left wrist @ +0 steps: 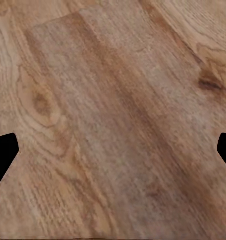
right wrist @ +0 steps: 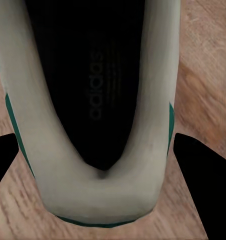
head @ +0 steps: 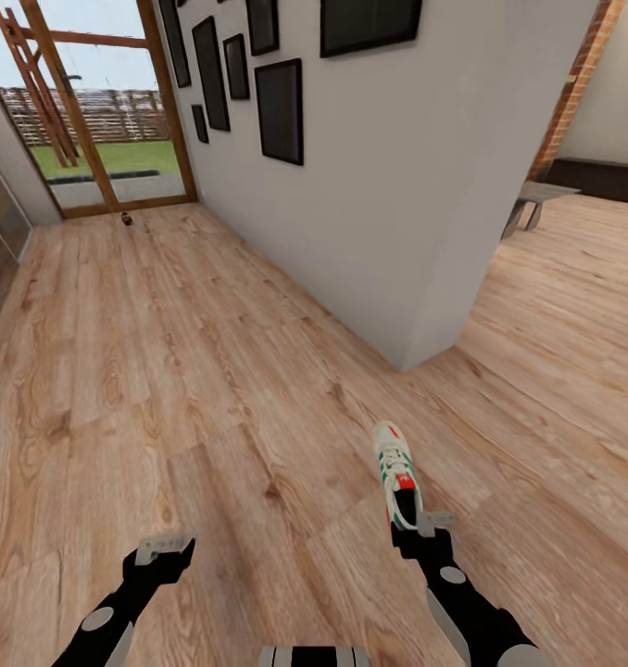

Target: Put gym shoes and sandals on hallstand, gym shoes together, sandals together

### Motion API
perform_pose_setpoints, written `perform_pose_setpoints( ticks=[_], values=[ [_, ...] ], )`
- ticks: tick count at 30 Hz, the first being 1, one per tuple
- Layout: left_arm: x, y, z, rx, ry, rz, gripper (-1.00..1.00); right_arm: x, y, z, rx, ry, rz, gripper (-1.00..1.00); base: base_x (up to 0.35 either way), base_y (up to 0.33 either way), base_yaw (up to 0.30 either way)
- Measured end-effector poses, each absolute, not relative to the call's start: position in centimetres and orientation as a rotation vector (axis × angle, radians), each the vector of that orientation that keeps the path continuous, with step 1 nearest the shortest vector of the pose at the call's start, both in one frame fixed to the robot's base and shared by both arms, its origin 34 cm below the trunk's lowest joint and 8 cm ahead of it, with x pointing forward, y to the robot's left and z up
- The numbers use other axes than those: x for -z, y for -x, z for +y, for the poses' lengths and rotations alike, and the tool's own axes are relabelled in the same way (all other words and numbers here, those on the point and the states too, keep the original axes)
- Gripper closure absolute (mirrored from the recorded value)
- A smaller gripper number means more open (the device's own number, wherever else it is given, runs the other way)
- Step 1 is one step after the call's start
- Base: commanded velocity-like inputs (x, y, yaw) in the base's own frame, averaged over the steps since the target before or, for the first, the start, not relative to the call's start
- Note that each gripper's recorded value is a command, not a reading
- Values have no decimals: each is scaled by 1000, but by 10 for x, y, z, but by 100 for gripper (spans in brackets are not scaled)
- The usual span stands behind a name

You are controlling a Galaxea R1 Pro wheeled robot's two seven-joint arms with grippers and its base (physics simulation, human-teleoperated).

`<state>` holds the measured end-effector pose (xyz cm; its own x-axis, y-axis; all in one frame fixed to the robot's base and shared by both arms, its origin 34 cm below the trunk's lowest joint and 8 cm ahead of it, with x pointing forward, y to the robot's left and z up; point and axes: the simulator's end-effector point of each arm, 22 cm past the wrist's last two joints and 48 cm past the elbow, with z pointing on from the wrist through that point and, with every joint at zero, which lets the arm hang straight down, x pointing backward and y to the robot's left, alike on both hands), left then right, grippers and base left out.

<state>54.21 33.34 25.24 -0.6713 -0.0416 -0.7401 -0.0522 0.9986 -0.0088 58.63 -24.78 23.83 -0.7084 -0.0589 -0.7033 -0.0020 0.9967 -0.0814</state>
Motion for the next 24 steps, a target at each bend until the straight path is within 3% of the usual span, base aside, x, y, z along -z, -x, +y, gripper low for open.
perform_pose_setpoints(
  ticks=[13,24],
  values=[
    [-256,-488,371,-127,210,2345,-100,-267,-569,-268,150,137,2309,100,0,0,0],
    [-274,-467,381,-188,258,2334,-100,-264,-508,-298,191,136,2293,100,0,0,0]
  ],
)
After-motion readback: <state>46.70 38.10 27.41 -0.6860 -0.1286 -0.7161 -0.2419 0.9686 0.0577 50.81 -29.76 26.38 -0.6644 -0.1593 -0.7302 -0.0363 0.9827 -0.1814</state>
